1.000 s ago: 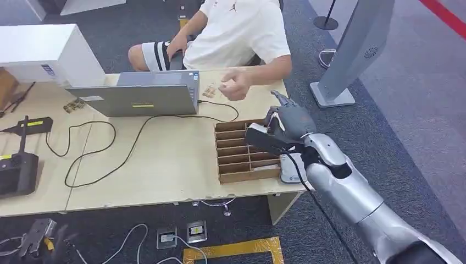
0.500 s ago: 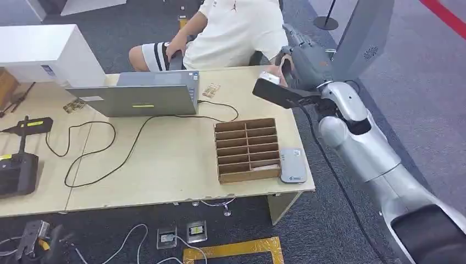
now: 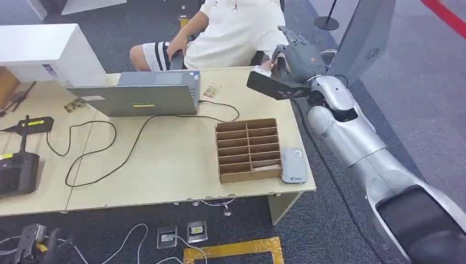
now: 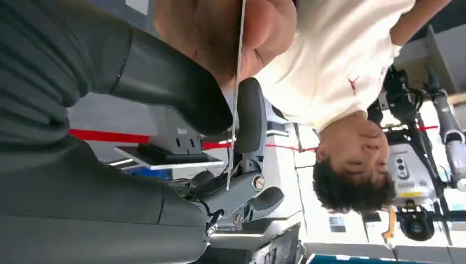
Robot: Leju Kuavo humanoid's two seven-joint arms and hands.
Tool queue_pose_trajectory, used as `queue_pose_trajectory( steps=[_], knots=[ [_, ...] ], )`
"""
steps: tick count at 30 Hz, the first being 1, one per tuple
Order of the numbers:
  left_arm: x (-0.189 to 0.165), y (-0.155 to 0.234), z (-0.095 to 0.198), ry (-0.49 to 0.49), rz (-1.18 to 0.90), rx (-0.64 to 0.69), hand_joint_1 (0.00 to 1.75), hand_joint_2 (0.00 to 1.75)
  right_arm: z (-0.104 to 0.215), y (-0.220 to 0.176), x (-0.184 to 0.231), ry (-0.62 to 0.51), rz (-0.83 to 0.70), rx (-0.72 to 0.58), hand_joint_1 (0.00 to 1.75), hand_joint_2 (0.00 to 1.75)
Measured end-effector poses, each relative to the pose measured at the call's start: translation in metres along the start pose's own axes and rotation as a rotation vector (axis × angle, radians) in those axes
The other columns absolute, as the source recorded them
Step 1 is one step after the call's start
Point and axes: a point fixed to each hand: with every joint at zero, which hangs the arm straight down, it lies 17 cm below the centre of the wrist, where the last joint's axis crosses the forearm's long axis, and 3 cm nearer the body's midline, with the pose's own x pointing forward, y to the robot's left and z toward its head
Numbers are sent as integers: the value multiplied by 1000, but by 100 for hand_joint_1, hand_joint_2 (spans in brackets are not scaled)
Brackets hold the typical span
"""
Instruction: Pass the card to the sensor for recognition and then transmit it.
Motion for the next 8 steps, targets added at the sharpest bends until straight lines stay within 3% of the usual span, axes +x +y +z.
queue_pose_trajectory(
  steps=[1,2,3,4,5,8],
  knots=[
    [0,1,0,1,3,2,0,0,1,5,-1,4,-1,9,175,175],
    [0,2,0,3,6,4,0,0,1,9,-2,7,0,18,145,175],
    [0,2,0,4,7,5,0,0,2,12,-2,9,1,26,145,175],
    [-1,2,0,5,8,6,0,0,2,16,-1,9,2,34,21,175],
    [-1,3,0,8,10,8,0,0,3,20,-2,12,3,42,0,175],
    [-3,5,-1,17,19,12,0,0,4,29,-2,10,9,63,0,175]
  ],
)
